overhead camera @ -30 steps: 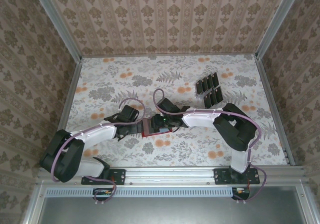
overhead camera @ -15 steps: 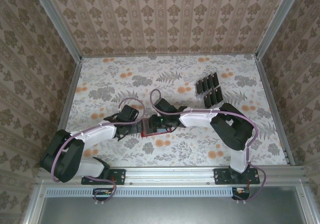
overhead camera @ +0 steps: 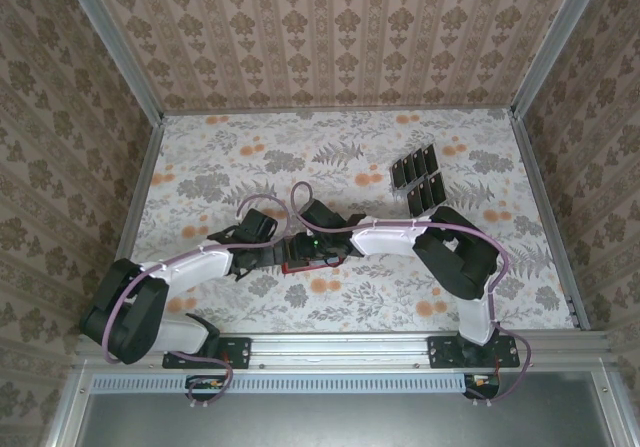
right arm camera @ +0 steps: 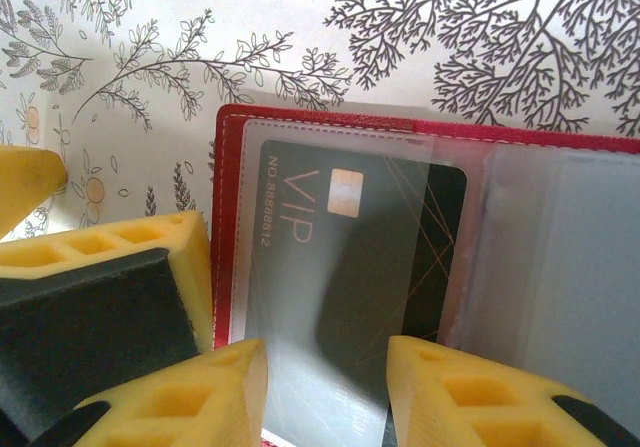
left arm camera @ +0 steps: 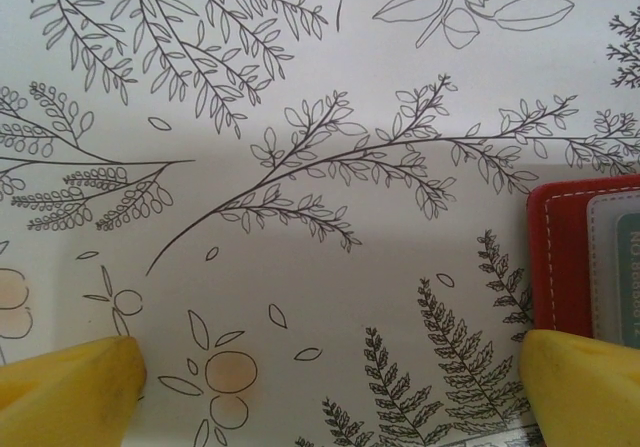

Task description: Put the credit cards into the card holder

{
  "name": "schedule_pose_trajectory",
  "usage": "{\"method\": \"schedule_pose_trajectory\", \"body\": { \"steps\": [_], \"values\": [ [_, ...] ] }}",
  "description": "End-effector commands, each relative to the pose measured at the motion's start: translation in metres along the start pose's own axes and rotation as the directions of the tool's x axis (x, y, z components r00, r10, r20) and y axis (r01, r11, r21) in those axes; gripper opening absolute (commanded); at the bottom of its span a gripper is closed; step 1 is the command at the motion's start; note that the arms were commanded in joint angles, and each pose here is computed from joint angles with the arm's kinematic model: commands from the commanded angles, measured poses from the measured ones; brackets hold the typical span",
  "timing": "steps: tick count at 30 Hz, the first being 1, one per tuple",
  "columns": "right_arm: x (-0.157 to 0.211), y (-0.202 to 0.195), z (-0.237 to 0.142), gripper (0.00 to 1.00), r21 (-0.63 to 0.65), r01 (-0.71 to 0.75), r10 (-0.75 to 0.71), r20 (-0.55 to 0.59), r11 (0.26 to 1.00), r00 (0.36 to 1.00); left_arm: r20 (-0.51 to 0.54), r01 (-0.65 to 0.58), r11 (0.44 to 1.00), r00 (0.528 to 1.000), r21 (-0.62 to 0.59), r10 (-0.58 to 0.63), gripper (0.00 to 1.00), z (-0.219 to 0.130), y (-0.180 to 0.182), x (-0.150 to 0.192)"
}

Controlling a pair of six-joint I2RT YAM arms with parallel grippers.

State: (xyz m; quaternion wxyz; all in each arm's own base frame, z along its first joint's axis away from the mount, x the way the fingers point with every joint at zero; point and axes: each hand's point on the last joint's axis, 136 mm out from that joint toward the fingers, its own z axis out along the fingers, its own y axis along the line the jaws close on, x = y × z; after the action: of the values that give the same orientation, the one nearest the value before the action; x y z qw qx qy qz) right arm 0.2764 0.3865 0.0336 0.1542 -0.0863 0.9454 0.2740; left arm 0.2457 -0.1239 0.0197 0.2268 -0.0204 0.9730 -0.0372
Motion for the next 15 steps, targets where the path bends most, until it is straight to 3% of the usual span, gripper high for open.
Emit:
{"method": "schedule_pose_trajectory", "body": {
  "steps": [1,15],
  "values": [
    [0.005,0.004,0.001,0.39,0.0,-0.01,0.01,-0.024,1.0,1.0,0.032,0.044,0.999,0.999,-0.018,-0.044,1.0,-0.009,0.007,-0.011],
    [-0.012,-0.01,-0.021,0.43,0.037,-0.018,0.016,0.041,0.999,0.999,0.018,0.073,0.997,0.997,-0.033,-0.072,1.0,-0.009,0.018,-0.007]
  ]
}}
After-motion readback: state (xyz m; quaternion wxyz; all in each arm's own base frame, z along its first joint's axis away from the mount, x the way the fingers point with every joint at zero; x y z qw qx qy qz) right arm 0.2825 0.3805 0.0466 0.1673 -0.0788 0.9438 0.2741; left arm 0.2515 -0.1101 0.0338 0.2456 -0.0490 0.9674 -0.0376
